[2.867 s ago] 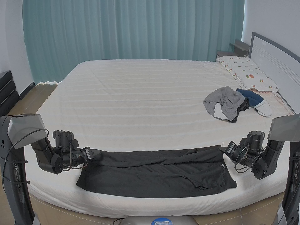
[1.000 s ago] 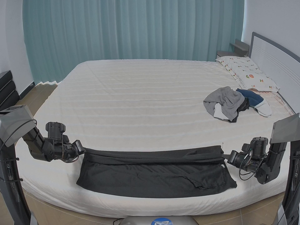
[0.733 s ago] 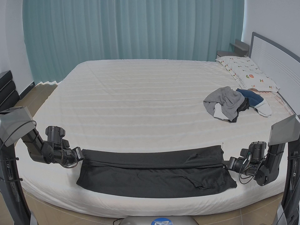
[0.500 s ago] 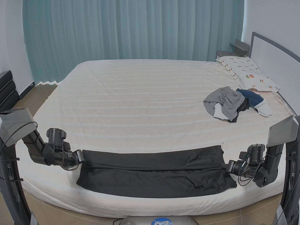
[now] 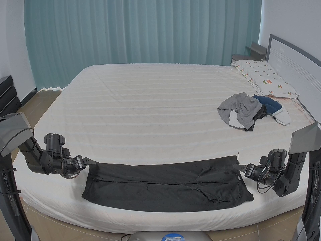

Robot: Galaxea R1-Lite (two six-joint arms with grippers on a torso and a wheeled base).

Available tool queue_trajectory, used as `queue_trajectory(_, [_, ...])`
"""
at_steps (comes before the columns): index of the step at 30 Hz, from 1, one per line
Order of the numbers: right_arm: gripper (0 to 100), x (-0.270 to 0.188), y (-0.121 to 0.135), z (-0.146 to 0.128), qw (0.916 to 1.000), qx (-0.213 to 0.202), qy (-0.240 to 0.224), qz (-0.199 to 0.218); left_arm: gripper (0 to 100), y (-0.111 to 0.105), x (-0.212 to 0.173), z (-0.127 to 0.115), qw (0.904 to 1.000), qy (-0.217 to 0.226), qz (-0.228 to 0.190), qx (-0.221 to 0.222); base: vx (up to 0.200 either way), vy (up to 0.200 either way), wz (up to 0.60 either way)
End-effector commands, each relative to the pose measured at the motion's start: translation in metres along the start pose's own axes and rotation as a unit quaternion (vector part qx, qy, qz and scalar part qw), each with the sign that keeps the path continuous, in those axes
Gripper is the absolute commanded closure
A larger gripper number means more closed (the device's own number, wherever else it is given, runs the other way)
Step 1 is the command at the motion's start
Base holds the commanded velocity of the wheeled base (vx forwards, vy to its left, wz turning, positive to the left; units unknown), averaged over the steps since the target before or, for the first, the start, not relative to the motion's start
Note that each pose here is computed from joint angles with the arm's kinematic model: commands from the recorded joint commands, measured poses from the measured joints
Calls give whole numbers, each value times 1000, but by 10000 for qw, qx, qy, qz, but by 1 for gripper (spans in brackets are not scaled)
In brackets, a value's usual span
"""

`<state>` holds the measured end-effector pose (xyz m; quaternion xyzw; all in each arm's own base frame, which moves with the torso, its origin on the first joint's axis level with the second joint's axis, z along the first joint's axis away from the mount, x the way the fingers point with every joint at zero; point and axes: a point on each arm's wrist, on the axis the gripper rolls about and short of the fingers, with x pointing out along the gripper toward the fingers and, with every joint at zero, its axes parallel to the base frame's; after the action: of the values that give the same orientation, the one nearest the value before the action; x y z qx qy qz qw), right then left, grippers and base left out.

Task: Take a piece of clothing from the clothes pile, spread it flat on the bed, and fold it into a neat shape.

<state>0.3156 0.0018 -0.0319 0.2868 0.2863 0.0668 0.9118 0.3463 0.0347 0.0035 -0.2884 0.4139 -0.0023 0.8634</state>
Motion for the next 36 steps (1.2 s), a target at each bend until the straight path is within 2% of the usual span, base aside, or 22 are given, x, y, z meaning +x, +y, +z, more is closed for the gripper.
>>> queue_trajectory(1, [0, 2, 5, 19, 9990, 257, -351, 113, 0, -8, -1, 16, 9980, -180, -290, -531, 0, 0, 0])
queue_trajectory(4, [0, 5, 1, 22, 9987, 317, -389, 82, 0, -22, 10, 16, 9962, -179, -408, -748, 0, 0, 0])
queue_trajectory(10, [0, 21, -8, 20, 9987, 416, -301, 24, 0, -29, 20, 9, 9967, -143, -462, -653, 0, 0, 0])
queue_trajectory(15, [0, 25, -6, 23, 9971, 706, -271, 57, 0, -30, 30, 3, 9977, -110, -303, -597, 0, 0, 0])
queue_trajectory(16, [0, 27, -4, 23, 9962, 840, -229, 75, 0, -30, 38, 1, 9982, -193, -135, -555, 0, 0, 0])
queue_trajectory(18, [0, 28, -4, 23, 9961, 854, -218, 76, 0, -31, 44, 1, 9981, -306, -25, -536, 0, 0, 0])
queue_trajectory(19, [0, 29, -4, 25, 9960, 859, -238, 99, 100, -31, 46, 1, 9981, -346, 13, -518, 0, 0, 0])
queue_trajectory(25, [0, 43, 1, 16, 9964, 819, -123, 181, 100, -29, 47, 1, 9971, -495, 78, -565, 0, 0, 0])
queue_trajectory(28, [0, 53, 5, 14, 9968, 757, -115, 244, 100, -24, 45, 4, 9952, -620, 206, -731, 0, 0, 0])
queue_trajectory(32, [0, 58, 7, 14, 9968, 776, 6, 188, 100, -21, 44, 7, 9929, -691, 238, -937, 0, 0, 0])
queue_trajectory(35, [0, 60, 6, 17, 9966, 802, -1, 160, 100, -21, 44, 7, 9929, -698, 233, -936, 0, 0, 0])
queue_trajectory(36, [100, 62, 4, 17, 9966, 812, 12, 143, 100, -21, 44, 7, 9929, -698, 233, -936, 0, 0, 0])
